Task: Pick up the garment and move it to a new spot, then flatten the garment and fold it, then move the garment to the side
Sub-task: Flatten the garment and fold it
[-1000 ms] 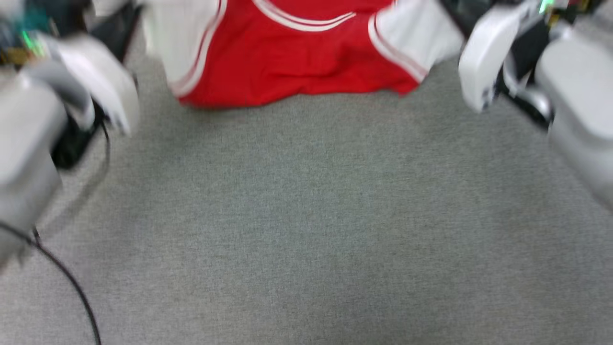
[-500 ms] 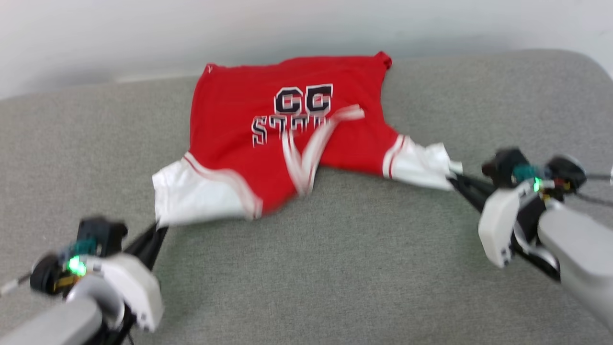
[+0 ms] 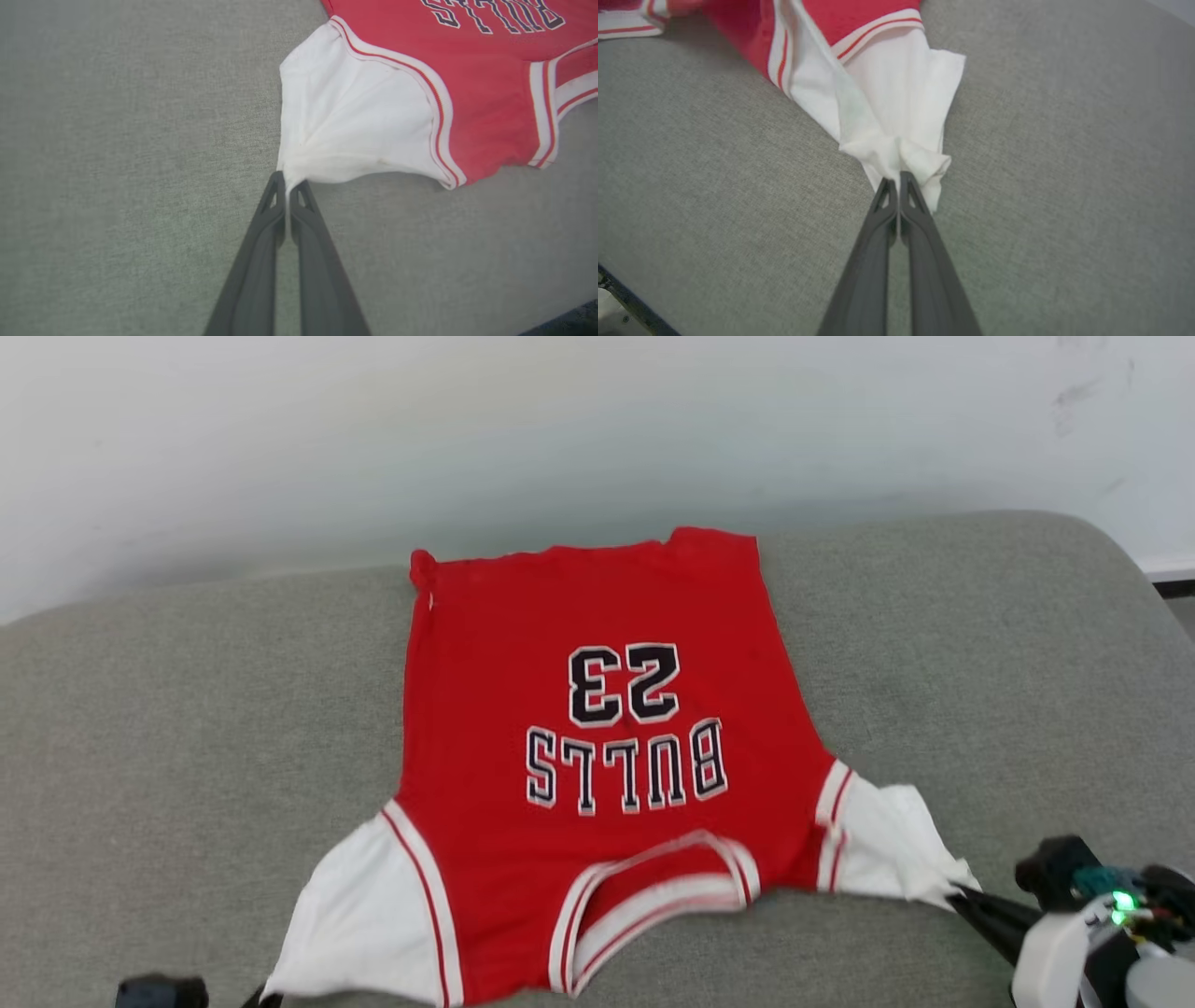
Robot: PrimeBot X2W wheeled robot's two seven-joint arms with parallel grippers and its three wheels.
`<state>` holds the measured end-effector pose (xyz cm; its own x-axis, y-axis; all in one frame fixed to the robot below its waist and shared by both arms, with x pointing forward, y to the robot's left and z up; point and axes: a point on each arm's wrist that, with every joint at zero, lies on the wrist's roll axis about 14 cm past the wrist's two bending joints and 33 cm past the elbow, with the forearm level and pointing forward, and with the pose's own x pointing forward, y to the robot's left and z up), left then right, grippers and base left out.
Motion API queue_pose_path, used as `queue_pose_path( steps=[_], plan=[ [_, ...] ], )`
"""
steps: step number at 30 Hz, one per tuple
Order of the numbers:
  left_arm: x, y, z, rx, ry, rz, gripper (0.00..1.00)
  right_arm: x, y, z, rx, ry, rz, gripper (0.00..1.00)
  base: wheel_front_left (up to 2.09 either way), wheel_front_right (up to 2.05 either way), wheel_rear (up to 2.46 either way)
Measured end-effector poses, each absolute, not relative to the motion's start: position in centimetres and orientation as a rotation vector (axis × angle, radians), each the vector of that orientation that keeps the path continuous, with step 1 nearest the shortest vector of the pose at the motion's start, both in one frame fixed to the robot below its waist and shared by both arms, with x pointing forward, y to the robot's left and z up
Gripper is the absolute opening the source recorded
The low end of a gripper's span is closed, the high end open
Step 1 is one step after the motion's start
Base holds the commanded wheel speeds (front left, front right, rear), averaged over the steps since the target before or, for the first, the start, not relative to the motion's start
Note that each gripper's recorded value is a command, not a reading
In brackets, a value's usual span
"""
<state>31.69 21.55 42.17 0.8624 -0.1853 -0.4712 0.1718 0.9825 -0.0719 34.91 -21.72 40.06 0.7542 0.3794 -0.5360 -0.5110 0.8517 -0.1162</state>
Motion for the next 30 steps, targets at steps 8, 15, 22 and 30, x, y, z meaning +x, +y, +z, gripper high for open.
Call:
queue_pose_path(
  steps=[8,15,22,30],
  plan=[
    [26.9,23.4,40.6,-0.048,0.573,-0.103,0.00,30.1,-23.3,37.9,-0.213,0.616,0.469,0.00,0.00,0.00,0.00],
    [26.6,22.9,40.9,-0.067,0.552,-0.103,0.00,28.4,-22.1,37.3,-0.201,0.651,0.506,0.07,0.00,0.00,0.00],
    [28.2,22.1,42.1,-0.041,0.495,-0.144,0.00,34.8,-22.9,42.8,-0.188,0.471,0.431,1.00,0.00,0.00,0.00],
    [31.0,21.1,44.0,-0.005,0.419,-0.186,0.00,45.4,-23.3,55.5,-0.261,0.150,0.367,1.00,0.00,0.00,0.00]
  ],
)
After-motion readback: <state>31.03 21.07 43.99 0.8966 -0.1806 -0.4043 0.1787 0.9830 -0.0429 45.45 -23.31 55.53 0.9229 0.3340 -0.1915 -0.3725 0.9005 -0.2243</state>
